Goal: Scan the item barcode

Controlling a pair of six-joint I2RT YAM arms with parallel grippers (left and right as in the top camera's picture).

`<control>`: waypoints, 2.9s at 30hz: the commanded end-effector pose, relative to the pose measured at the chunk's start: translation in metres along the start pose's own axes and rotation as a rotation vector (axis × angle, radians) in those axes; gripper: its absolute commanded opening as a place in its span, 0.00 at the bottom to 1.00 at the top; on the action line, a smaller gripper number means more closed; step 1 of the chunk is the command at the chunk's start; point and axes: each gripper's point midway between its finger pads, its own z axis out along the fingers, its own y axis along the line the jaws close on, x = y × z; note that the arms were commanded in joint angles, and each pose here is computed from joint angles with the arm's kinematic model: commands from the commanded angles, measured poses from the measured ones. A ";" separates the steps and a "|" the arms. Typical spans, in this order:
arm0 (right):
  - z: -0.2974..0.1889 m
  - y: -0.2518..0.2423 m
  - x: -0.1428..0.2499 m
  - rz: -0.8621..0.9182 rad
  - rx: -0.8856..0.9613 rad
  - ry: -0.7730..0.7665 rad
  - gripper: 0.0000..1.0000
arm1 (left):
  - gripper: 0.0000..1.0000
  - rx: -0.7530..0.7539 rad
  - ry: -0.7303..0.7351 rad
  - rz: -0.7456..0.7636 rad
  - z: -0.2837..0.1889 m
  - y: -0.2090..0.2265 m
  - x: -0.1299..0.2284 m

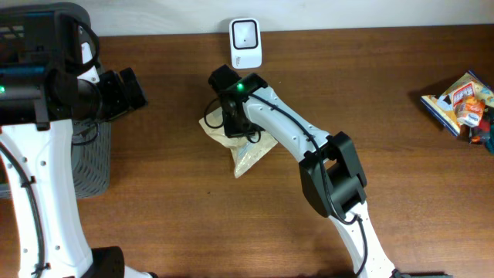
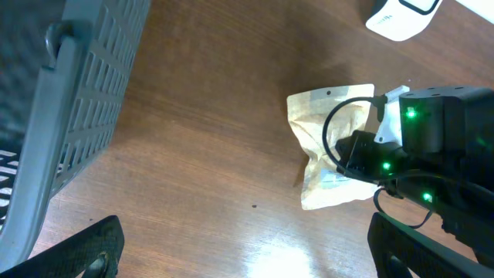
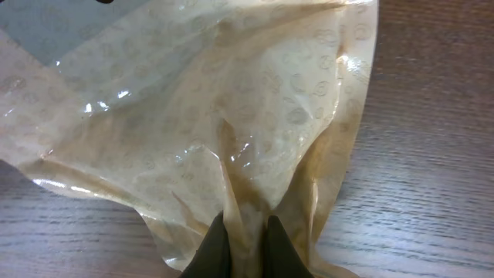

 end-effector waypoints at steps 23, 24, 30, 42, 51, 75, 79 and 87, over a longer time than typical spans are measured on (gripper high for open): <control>-0.084 -0.068 -0.151 0.293 -0.358 -0.316 0.37 | 0.99 0.000 -0.005 -0.006 -0.002 0.000 0.000; -0.068 -0.069 -0.138 0.293 -0.296 -0.270 0.56 | 0.99 0.000 -0.005 -0.006 -0.002 0.000 0.000; 0.026 -0.034 -0.058 0.193 -0.129 -0.078 0.88 | 0.99 0.000 -0.005 -0.006 -0.002 0.000 0.000; 0.094 -0.061 0.007 0.197 0.171 0.047 0.08 | 0.99 0.000 -0.005 -0.006 -0.002 0.000 0.000; 0.054 -0.062 -0.003 0.216 0.175 0.061 0.04 | 0.99 0.000 -0.005 -0.006 -0.002 0.000 0.000; -0.142 -0.038 -0.238 0.248 -0.338 -0.800 0.04 | 0.99 0.000 -0.005 -0.006 -0.002 0.000 0.000; -0.132 -0.042 -0.249 0.269 -0.313 -0.844 0.04 | 0.99 0.000 -0.005 -0.006 -0.002 0.000 0.000; -0.063 -0.051 -0.250 0.293 -0.223 -0.792 0.04 | 0.99 0.000 -0.005 -0.007 -0.002 0.000 0.000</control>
